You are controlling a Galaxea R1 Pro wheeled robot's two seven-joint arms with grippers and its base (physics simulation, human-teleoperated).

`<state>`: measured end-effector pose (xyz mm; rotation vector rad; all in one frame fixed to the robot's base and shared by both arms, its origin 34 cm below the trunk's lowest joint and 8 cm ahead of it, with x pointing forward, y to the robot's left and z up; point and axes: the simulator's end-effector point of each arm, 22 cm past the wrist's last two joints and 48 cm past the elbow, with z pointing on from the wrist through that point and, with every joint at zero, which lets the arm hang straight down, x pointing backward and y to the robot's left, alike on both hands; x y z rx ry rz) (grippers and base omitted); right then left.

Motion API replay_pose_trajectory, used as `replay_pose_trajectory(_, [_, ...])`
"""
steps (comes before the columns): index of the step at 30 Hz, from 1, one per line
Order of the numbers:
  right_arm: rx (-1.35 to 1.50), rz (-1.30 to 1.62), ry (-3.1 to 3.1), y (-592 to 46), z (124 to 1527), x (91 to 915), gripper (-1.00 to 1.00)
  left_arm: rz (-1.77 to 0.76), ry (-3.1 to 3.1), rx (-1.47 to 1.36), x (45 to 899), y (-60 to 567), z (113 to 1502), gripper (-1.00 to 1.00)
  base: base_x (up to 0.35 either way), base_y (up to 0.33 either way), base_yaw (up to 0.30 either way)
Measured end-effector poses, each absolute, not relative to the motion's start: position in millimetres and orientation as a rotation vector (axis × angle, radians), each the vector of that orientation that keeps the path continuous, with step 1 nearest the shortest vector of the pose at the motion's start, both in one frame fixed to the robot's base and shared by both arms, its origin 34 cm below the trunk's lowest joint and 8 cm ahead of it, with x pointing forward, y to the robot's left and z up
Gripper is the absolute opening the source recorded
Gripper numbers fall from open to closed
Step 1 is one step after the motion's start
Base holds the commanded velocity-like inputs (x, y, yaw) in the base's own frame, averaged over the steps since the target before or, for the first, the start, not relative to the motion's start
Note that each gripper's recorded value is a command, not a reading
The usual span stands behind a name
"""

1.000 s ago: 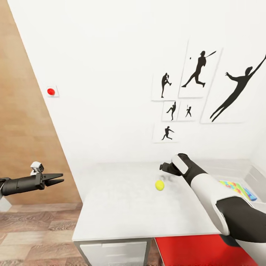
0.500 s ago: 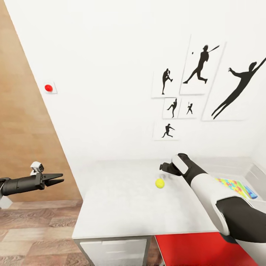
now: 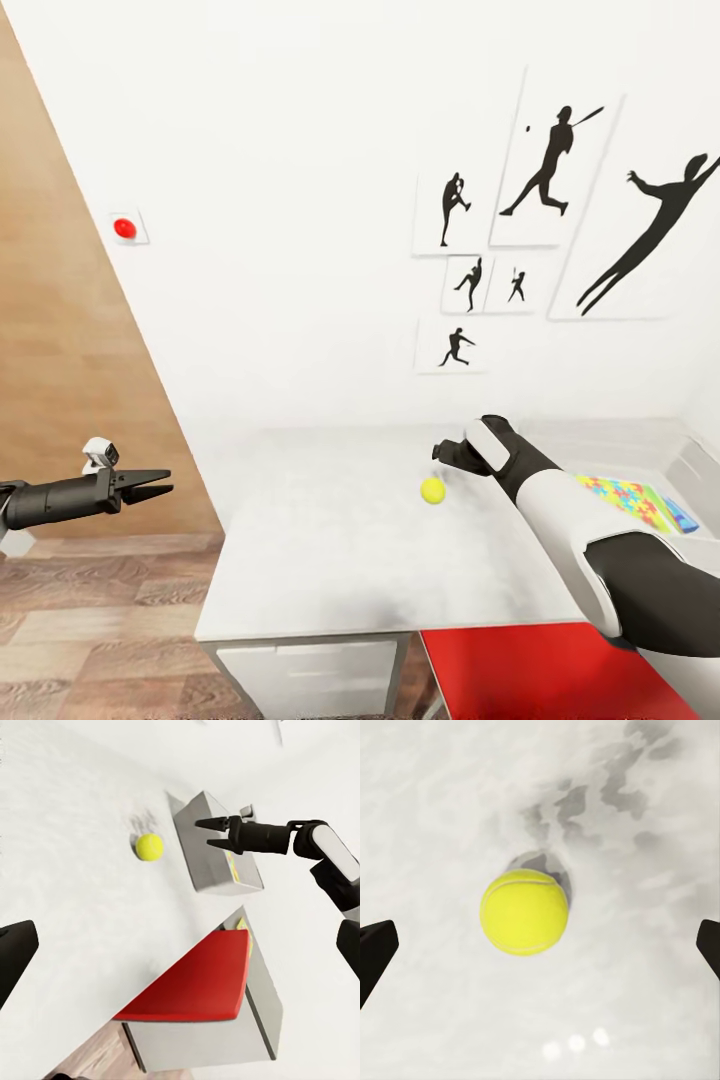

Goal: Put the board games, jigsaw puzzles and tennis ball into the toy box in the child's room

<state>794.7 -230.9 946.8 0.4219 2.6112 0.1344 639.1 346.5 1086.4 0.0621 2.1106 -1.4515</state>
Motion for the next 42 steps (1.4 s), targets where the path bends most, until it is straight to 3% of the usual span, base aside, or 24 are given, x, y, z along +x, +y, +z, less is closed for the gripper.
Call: replay_pose_trajectory(42, [0.448,0.066,2.686,-238.8,903.2,789.1,1.00,-1.421,2.193,-0.041,640.2,377.5,1048.7,1.00,0.000,0.000,0.000])
